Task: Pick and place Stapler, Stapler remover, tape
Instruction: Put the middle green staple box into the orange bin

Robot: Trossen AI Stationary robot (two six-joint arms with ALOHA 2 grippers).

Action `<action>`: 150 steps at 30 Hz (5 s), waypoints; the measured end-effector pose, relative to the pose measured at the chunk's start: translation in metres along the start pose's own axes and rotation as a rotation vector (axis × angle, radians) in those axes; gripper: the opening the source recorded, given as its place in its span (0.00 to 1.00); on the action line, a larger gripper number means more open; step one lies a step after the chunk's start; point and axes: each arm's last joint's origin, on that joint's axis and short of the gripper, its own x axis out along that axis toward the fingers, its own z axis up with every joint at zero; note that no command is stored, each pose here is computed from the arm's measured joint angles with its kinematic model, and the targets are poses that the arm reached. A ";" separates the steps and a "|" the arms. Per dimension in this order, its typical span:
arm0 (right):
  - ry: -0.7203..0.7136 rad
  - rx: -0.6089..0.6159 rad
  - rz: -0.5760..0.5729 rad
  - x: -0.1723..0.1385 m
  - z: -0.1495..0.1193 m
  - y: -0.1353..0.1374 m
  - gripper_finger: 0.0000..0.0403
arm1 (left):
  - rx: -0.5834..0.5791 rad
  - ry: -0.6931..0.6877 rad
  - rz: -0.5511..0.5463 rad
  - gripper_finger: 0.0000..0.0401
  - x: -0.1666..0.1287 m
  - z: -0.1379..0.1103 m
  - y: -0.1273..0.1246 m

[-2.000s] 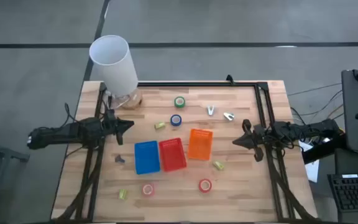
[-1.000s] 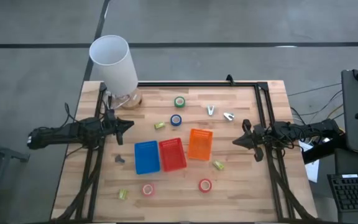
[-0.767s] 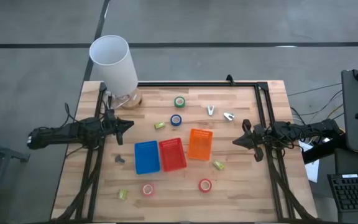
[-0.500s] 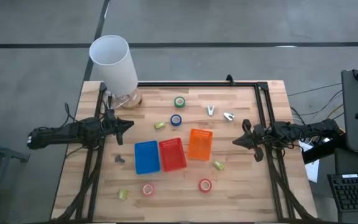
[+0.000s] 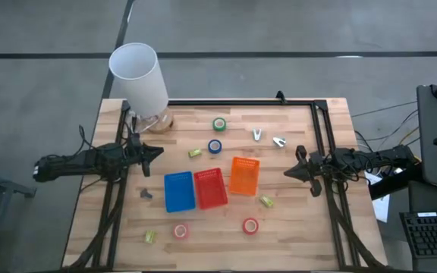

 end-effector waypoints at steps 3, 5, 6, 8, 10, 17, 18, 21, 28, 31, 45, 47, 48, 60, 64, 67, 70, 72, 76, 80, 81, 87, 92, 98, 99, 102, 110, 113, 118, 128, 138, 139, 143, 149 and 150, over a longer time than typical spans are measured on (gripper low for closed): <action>-0.088 0.053 -0.056 0.000 0.007 0.000 0.02 | 0.000 0.000 0.000 0.09 0.000 0.000 0.000; -0.136 0.095 -0.053 -0.001 0.011 0.000 0.02 | 0.000 0.000 0.000 0.09 0.000 0.000 0.000; -0.160 0.103 -0.046 -0.001 0.013 0.001 0.02 | 0.000 0.000 0.000 0.09 0.000 0.000 0.000; -0.196 0.088 -0.034 -0.002 0.017 0.002 0.02 | 0.000 0.000 0.000 0.09 0.000 0.000 0.000; -0.228 0.042 -0.032 -0.002 0.020 0.003 0.02 | 0.000 0.000 0.000 0.09 0.000 0.000 0.000; -0.317 0.114 -0.106 -0.003 0.026 0.002 0.02 | 0.000 0.000 0.000 0.09 0.000 0.000 0.000; -0.313 0.115 -0.125 -0.002 0.025 0.001 0.02 | 0.000 0.000 0.000 0.09 0.000 0.000 0.000; -0.310 0.154 -0.243 0.001 0.022 -0.003 0.02 | 0.000 -0.001 0.000 0.09 0.000 0.000 0.000; -0.213 0.241 -0.496 0.017 0.007 -0.017 0.02 | 0.000 0.000 0.000 0.09 0.000 0.000 0.000; -0.155 0.265 -0.551 0.025 -0.001 -0.023 0.02 | 0.000 0.000 0.000 0.09 0.000 0.000 0.000; 0.146 0.209 -0.457 0.055 -0.009 -0.022 0.02 | 0.000 0.000 0.000 0.09 0.000 0.000 0.000; 0.191 0.223 -0.389 0.060 -0.007 -0.019 0.02 | 0.000 0.000 0.000 0.09 0.000 0.000 0.000; 0.215 0.233 -0.349 0.063 -0.005 -0.018 0.02 | 0.000 -0.001 0.000 0.09 0.000 0.000 0.000; 0.584 0.382 -0.257 0.085 0.003 0.011 0.06 | 0.000 0.000 0.000 0.09 0.000 0.000 0.000; 0.674 0.407 -0.249 0.095 0.008 0.030 0.15 | 0.000 0.000 0.000 0.09 0.000 0.000 0.000; 0.694 0.412 -0.219 0.105 0.012 0.043 0.24 | 0.000 -0.001 0.000 0.09 0.000 0.000 0.000; 0.733 0.411 -0.238 0.113 0.012 0.052 0.31 | 0.000 0.000 0.000 0.09 0.000 0.000 0.000; 0.782 0.409 -0.275 0.117 0.008 0.055 0.35 | 0.000 -0.001 0.000 0.09 0.000 0.000 0.000; 0.898 0.398 -0.352 0.125 0.000 0.060 0.40 | 0.000 -0.001 0.000 0.09 0.000 0.000 0.000; 1.003 0.381 -0.434 0.134 -0.004 0.064 0.41 | 0.000 0.000 0.000 0.09 0.000 0.000 0.000; 1.026 0.372 -0.453 0.136 -0.004 0.065 0.41 | 0.000 0.000 0.000 0.09 0.000 0.000 0.000; 1.107 0.334 -0.513 0.154 -0.016 0.066 0.41 | 0.000 0.000 0.000 0.09 0.000 0.000 0.000; 1.170 0.270 -0.577 0.164 -0.028 0.064 0.41 | 0.000 0.000 0.000 0.09 0.000 0.000 0.000; 1.245 0.204 -0.642 0.172 -0.033 0.064 0.41 | 0.000 0.000 0.000 0.09 0.000 0.000 0.000; 1.245 0.200 -0.636 0.174 -0.033 0.065 0.41 | 0.000 0.000 0.000 0.09 0.000 0.000 0.000; 1.252 0.191 -0.632 0.178 -0.035 0.066 0.41 | 0.000 0.000 0.000 0.09 0.000 0.000 0.000; 1.224 0.215 -0.637 0.178 -0.029 0.067 0.52 | 0.000 0.000 0.000 0.09 0.000 0.000 0.000; 1.225 0.214 -0.639 0.177 -0.029 0.067 0.58 | 0.000 0.000 0.000 0.09 0.000 0.000 0.000; 1.180 0.250 -0.670 0.179 -0.028 0.066 0.66 | 0.000 0.000 0.000 0.09 0.000 0.000 0.000; 1.154 0.269 -0.719 0.179 -0.031 0.065 0.68 | 0.000 0.000 0.000 0.09 0.000 0.000 0.000; 1.191 0.270 -0.773 0.181 -0.049 0.059 0.60 | 0.000 0.000 0.000 0.09 0.000 0.000 0.000; 1.190 0.271 -0.772 0.181 -0.049 0.059 0.58 | 0.000 0.000 0.000 0.09 0.000 0.000 0.000; 1.188 0.272 -0.765 0.181 -0.049 0.060 0.51 | 0.000 0.000 0.000 0.09 0.000 0.000 0.000; 1.203 0.240 -0.742 0.181 -0.048 0.060 0.37 | 0.000 0.000 0.000 0.09 0.000 0.000 0.000; 1.207 0.233 -0.738 0.181 -0.048 0.060 0.35 | 0.000 0.000 0.000 0.09 0.000 0.000 0.000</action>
